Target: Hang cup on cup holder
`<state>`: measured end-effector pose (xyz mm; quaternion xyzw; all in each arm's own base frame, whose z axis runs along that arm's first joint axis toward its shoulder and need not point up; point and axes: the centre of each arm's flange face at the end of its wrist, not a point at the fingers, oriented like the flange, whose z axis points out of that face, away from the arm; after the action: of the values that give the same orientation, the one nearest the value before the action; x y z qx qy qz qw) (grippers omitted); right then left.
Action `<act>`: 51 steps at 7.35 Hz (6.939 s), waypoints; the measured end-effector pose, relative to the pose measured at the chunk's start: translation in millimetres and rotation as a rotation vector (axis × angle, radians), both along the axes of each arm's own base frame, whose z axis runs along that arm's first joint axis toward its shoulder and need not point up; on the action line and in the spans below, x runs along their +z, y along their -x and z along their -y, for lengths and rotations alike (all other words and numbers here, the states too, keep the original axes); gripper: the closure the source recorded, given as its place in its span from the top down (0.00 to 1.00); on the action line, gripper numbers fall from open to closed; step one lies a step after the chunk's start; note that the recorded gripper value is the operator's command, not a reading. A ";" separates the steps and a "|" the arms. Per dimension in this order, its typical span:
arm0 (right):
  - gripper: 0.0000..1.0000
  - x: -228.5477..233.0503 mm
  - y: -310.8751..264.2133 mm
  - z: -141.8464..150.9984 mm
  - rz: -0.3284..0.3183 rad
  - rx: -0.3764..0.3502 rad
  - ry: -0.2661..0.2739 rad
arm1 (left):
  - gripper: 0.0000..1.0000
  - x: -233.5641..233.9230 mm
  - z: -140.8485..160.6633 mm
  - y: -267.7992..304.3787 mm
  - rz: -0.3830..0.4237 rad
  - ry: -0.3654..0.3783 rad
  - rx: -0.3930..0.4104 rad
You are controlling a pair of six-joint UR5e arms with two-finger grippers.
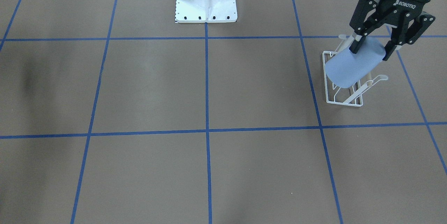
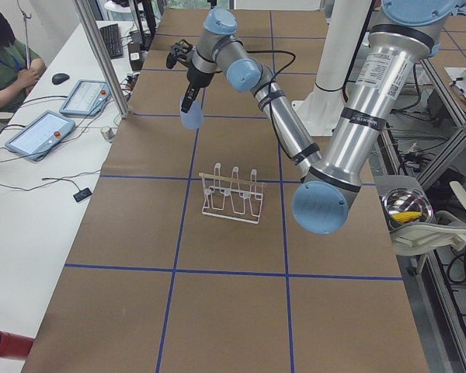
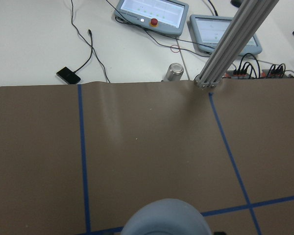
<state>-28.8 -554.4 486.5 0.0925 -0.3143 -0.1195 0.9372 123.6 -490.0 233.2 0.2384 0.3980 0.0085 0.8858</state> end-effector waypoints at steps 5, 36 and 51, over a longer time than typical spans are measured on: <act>1.00 12.1 1.6 -11.7 0.033 -0.022 0.113 | 0.00 70.6 -13.9 -20.8 0.152 0.033 0.100; 1.00 46.1 -27.1 -35.5 0.066 0.020 0.181 | 0.99 227.5 18.1 89.8 0.187 0.171 0.240; 1.00 128.2 -101.6 -106.6 0.051 0.166 0.340 | 0.99 396.9 -15.4 173.1 0.096 0.428 0.181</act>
<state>72.8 -447.8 614.7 -0.0388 -0.3452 0.0154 0.9376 -49.5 -474.6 630.1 0.0080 0.3678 0.0149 0.9298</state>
